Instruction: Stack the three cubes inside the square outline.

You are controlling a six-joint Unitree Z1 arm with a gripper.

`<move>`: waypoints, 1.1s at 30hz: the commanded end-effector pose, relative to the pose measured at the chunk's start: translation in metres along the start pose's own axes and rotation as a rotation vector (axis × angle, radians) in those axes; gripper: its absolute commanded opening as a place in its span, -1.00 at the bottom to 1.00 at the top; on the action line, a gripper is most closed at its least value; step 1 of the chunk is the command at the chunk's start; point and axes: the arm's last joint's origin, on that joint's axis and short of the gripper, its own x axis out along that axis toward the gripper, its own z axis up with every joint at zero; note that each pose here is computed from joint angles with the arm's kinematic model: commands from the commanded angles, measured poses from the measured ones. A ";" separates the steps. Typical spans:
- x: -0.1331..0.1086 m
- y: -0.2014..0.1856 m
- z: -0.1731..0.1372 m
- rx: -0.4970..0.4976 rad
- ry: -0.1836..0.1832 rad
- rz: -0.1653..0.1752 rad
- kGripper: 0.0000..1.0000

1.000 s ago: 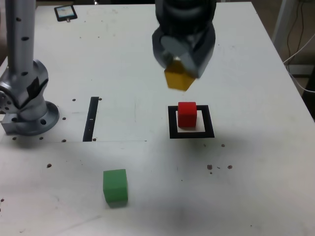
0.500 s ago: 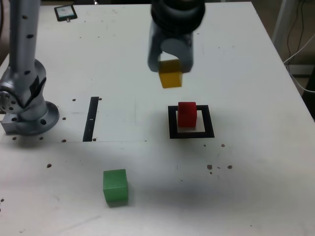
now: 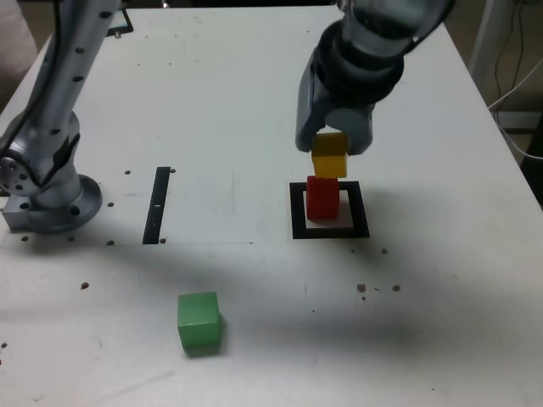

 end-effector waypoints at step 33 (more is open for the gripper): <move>0.010 -0.006 0.003 0.043 0.061 -0.023 -0.71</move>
